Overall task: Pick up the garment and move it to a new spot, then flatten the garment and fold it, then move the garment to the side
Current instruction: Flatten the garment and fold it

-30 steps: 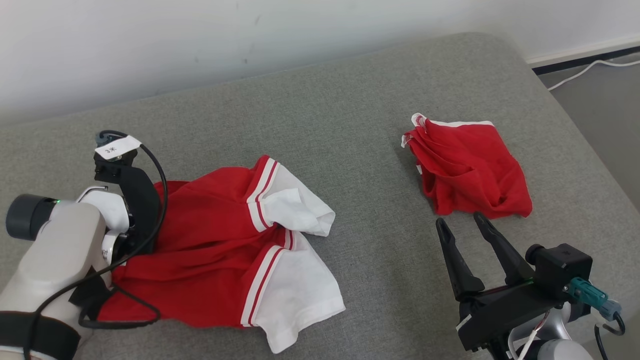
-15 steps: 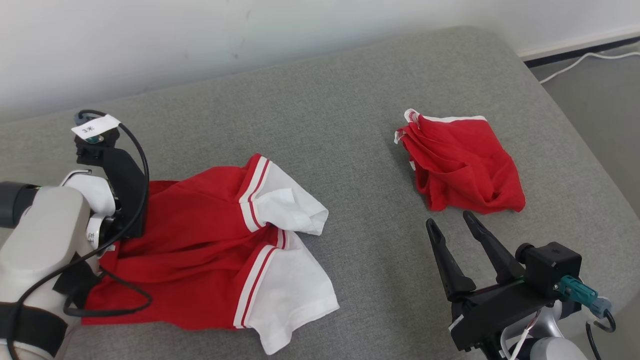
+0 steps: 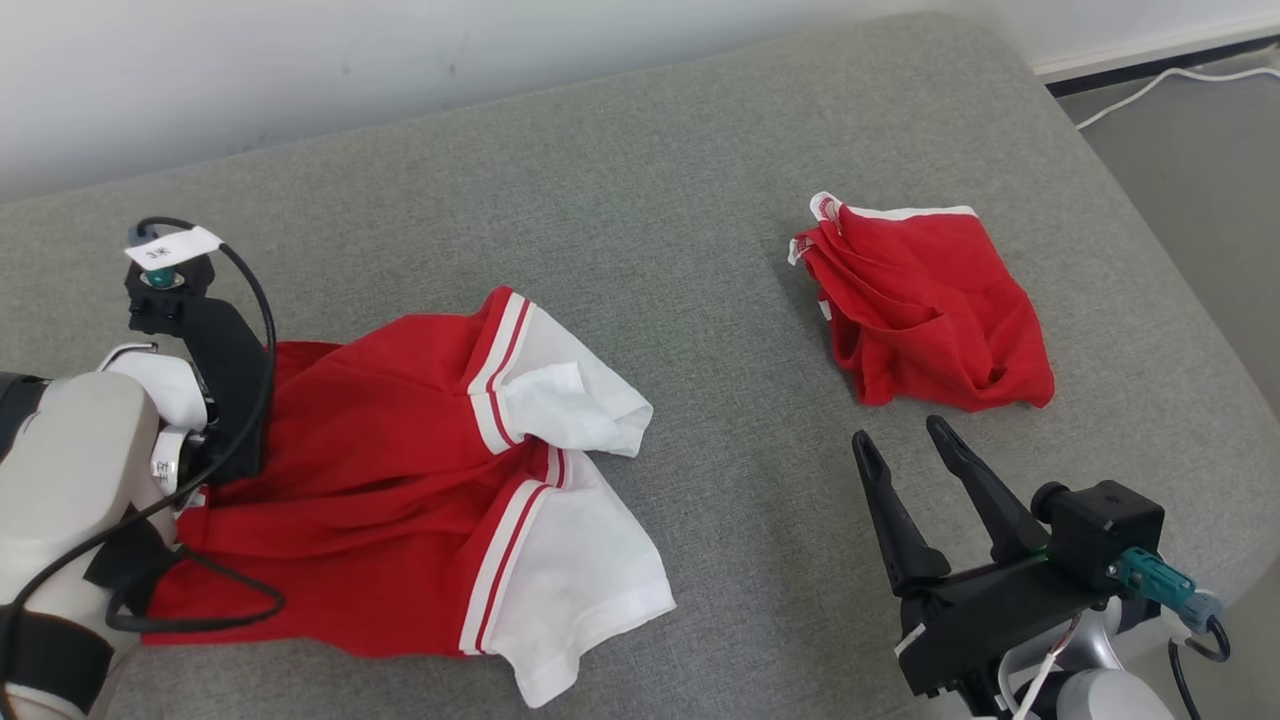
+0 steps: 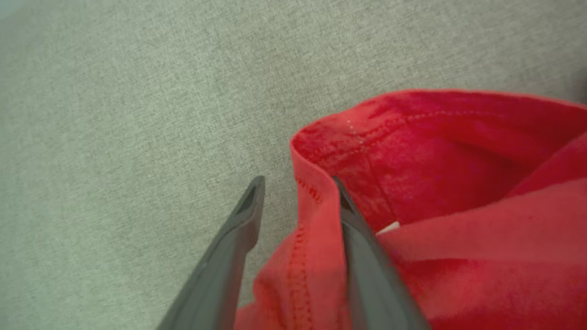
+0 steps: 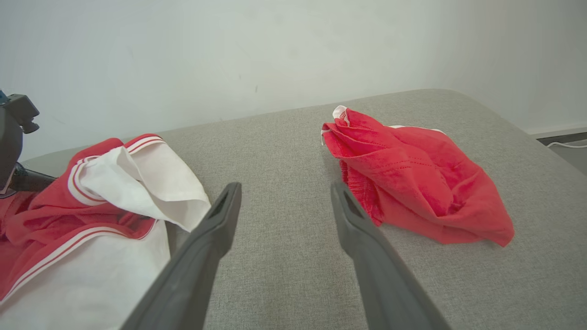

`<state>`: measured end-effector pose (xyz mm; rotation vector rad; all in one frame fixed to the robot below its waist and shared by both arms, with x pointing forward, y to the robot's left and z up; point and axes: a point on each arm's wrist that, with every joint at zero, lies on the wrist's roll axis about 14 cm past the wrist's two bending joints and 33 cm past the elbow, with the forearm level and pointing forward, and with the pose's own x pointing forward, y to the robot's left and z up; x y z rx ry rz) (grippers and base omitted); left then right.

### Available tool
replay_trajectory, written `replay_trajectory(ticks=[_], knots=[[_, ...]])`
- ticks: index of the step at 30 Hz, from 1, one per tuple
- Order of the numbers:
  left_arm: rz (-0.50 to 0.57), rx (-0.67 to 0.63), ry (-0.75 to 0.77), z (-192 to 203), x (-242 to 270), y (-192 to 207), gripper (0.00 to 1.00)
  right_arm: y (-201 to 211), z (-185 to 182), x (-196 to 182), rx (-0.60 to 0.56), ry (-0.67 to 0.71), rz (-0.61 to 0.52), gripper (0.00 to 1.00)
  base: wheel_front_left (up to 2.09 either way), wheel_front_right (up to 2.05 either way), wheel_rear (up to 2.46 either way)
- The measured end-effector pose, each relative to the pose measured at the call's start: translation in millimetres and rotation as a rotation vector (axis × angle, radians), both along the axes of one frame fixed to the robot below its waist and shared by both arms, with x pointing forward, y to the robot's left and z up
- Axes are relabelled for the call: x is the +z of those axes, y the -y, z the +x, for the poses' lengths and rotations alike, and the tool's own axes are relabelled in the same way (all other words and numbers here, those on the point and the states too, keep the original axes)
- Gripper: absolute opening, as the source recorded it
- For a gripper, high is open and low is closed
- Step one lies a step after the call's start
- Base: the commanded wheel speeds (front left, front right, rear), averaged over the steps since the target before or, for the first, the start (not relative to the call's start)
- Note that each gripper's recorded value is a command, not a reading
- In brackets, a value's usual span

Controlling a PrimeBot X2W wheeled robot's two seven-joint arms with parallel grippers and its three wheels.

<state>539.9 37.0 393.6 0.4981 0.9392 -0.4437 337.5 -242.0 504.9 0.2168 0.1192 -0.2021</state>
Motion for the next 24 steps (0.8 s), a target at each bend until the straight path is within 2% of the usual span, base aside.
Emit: replay_trajectory(ticks=[1, 5, 6, 13, 17, 24], knots=[[-0.006, 0.005, -0.005, -0.1, -0.4, -0.5, 0.62, -1.0, 1.2, 0.1, 0.002, 0.002, 0.001, 1.0, 0.0, 0.0, 0.0], [-0.031, 0.01, -0.022, -2.6, -1.1, 4.5, 0.15, -2.8, 6.3, 3.4, 0.009, 0.017, 0.0, 1.0, 0.0, 0.0, 0.0], [-0.043, 0.007, -0.025, -3.7, -1.0, 7.9, 0.0, -2.9, 6.4, 2.7, 0.01, 0.015, 0.0, 1.0, 0.0, 0.0, 0.0], [-0.11, -0.004, 0.004, -0.2, 8.6, 20.8, 0.0, -1.7, 6.9, -2.7, 0.005, 0.004, 0.002, 1.0, 0.0, 0.0, 0.0], [-0.235, -0.002, 0.094, 14.2, 46.2, 42.1, 0.0, -3.8, 9.2, 0.1, 0.014, 0.018, 0.003, 1.0, 0.0, 0.0, 0.0], [-0.68, -0.02, 0.256, 18.2, 156.6, 115.4, 0.0, -10.8, 10.9, 8.0, 0.036, 0.052, 0.011, 1.0, 0.0, 0.0, 0.0]])
